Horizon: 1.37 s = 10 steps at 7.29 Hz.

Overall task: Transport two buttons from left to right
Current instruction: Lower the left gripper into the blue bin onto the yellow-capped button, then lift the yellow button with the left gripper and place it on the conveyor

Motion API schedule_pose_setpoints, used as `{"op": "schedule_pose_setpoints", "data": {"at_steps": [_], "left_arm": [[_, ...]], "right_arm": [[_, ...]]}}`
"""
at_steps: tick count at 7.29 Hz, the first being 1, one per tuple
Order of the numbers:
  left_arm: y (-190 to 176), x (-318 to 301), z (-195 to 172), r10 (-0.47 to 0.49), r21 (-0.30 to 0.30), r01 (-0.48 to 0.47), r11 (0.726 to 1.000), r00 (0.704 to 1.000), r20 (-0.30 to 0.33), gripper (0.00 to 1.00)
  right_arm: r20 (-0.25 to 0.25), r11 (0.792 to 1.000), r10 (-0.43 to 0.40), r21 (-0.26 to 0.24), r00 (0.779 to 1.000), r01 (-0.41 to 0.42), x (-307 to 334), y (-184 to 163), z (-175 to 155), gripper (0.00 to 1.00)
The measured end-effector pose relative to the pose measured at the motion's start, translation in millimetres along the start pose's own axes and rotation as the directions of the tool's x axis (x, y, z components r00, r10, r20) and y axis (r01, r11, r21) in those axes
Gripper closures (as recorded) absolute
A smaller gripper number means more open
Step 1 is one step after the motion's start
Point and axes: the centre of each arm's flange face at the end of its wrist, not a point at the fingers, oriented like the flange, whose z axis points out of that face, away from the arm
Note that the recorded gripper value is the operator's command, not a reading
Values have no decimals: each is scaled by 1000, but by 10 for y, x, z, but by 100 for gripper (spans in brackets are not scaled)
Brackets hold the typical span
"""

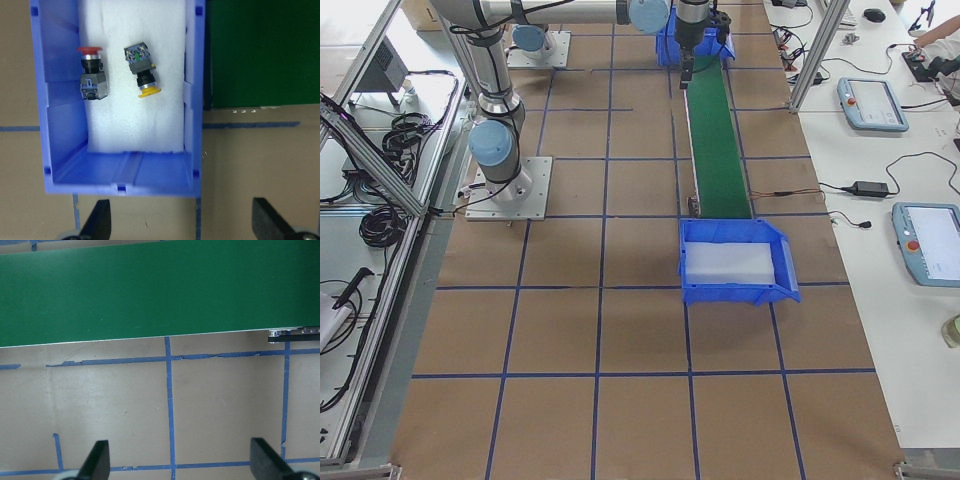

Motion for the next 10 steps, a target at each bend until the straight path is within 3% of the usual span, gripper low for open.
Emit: {"op": "schedule_pose_setpoints", "data": {"at_steps": [1,2,3,8,10], "left_arm": [[-272,-89,256,-9,-23,9,1000,1000,-3,9],[-467,-142,511,-18,-50,17,999,1000,-7,27],[-584,-169,727,-21,-74,21,997,1000,-10,35],[-743,-160,1466,-43,-142,38,989,999,-33,36],[-778,-145,1624,-51,-155,44,987,998,-42,70]], "right_arm": [[1,1000,5,1,1000,-5,-1,-1,-2,1],[2,1000,7,1,1000,-7,-2,-1,-3,1],[3,1000,8,2,1000,-8,-3,-2,-6,1],[6,1000,11,3,1000,-11,1,-5,-6,1],[6,1000,11,3,1000,-11,-3,-4,-5,1]]}}
